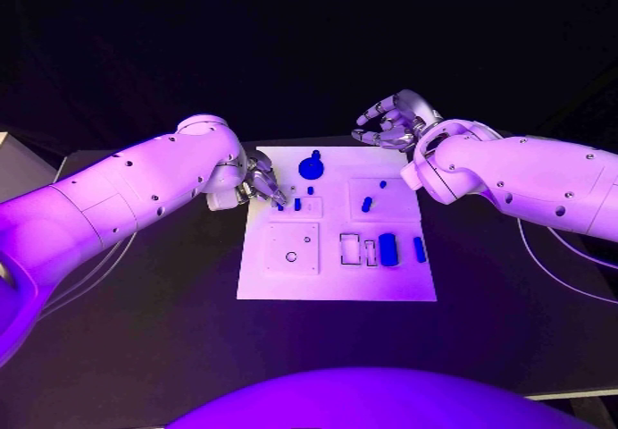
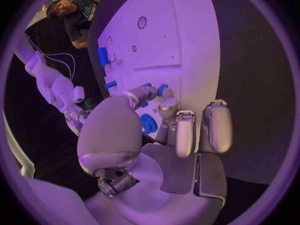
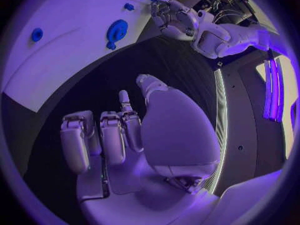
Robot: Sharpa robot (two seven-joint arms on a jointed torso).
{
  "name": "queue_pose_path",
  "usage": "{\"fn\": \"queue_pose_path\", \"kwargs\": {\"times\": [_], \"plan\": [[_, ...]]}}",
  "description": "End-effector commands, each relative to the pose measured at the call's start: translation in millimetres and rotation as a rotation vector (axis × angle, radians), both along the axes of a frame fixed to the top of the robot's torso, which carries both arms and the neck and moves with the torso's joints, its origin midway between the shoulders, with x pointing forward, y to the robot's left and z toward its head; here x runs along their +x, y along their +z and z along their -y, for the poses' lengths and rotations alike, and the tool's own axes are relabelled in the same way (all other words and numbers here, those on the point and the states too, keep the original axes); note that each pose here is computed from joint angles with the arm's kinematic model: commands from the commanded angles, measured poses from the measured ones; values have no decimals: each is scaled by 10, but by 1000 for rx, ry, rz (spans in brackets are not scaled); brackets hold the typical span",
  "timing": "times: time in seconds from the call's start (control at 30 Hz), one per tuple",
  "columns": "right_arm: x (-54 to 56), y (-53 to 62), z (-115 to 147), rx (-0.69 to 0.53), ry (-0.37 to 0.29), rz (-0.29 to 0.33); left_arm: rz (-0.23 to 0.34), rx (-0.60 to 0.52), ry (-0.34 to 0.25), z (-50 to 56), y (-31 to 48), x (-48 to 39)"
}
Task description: Assemble the parts on the task board
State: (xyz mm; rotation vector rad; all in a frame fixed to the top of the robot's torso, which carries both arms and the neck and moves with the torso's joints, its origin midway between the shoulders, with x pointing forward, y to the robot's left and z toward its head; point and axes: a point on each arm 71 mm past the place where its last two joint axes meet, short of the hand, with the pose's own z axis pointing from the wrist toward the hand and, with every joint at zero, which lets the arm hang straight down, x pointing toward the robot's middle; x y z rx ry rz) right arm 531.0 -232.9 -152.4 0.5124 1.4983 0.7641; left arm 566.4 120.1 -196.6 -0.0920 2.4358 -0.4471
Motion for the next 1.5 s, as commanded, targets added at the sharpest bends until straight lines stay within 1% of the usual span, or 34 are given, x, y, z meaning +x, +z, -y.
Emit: {"fn": "queue_pose_path", "kwargs": {"times": [0.03, 1.03, 1.5], "plan": [[-5, 6, -10, -6, 13, 7, -19, 20, -11, 15, -93, -47], [-6, 8, 5, -6, 10, 10, 22, 61, 21, -88, -96, -28], [-8, 7, 21, -7, 7, 10, 33, 65, 32, -161, -82, -35]]}}
